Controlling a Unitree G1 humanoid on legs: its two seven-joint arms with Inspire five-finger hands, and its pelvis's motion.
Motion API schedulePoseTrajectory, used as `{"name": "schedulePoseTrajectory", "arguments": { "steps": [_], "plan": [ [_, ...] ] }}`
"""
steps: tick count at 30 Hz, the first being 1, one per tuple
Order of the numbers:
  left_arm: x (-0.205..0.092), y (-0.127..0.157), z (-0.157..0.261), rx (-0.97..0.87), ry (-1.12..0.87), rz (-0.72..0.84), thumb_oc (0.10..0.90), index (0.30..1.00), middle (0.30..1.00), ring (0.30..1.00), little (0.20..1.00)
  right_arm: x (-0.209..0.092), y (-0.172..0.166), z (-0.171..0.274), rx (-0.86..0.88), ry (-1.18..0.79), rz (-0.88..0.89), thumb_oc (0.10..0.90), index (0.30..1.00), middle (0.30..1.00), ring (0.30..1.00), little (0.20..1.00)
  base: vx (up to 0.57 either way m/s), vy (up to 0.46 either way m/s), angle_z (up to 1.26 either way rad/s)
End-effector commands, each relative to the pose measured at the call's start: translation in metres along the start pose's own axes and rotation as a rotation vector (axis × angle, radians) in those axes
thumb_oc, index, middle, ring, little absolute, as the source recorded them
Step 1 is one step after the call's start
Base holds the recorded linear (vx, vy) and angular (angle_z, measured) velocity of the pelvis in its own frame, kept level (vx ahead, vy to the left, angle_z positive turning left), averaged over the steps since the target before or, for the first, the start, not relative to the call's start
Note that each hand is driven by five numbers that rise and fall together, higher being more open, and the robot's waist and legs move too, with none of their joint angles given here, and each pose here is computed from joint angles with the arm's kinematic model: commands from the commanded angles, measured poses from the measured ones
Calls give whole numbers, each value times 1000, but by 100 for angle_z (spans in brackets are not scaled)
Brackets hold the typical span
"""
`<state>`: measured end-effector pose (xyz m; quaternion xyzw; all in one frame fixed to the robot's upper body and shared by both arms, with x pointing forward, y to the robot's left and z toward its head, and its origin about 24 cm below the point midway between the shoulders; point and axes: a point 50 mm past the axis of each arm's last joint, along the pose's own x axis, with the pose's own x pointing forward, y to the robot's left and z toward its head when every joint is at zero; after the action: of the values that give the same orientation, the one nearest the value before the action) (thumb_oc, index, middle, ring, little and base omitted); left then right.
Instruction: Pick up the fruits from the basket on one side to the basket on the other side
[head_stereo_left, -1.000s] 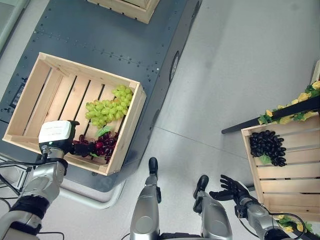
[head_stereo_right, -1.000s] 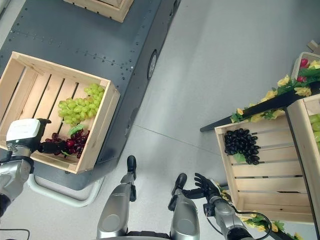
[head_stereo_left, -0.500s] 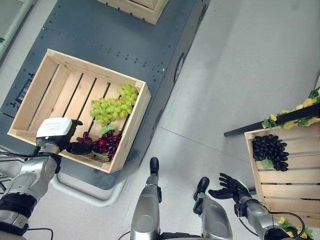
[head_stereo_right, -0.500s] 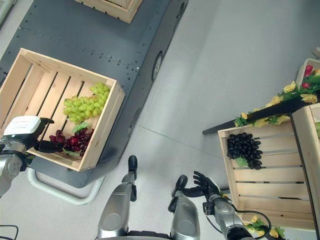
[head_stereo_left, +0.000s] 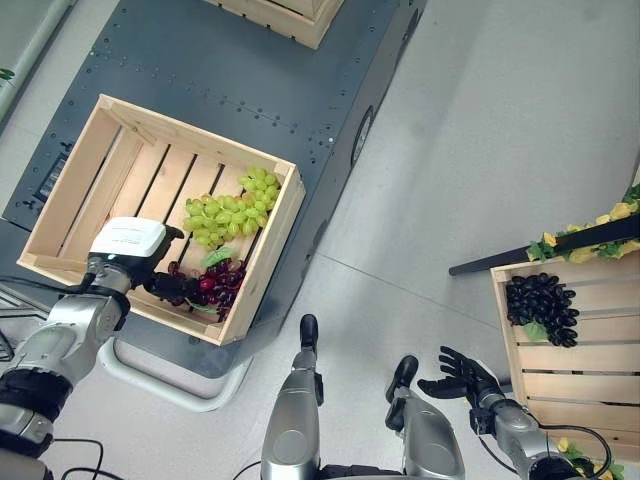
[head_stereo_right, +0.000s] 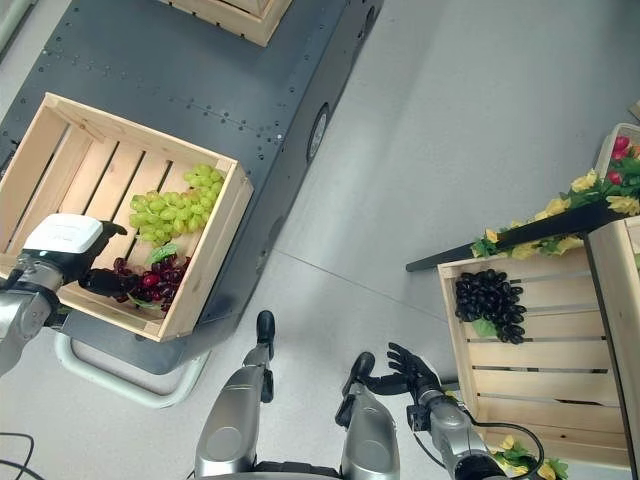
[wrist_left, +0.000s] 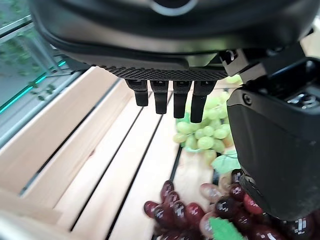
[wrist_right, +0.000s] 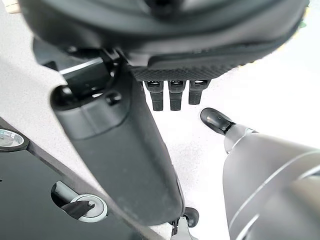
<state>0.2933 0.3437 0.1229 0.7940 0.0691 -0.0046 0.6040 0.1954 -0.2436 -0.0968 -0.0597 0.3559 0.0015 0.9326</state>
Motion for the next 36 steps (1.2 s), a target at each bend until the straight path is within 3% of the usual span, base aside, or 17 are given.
{"name": "schedulePoseTrajectory", "arguments": {
  "steps": [1, 21, 36],
  "plan": [
    [0, 38, -38, 98, 119, 72, 800, 900, 900, 900, 900, -9, -10, -12, 38, 11, -6, 800, 900, 900, 900, 900, 0, 0, 0],
    [16, 1, -15, 60, 145, -72, 800, 900, 900, 900, 900, 0, -3, 4, 7, -19, 3, 800, 900, 900, 900, 900, 0, 0, 0],
    [-13, 47, -42, 79, 187, 117, 800, 900, 900, 900, 900, -8, -16, -4, 55, -27, -44, 800, 900, 900, 900, 900, 2, -4, 0]
  ]
}}
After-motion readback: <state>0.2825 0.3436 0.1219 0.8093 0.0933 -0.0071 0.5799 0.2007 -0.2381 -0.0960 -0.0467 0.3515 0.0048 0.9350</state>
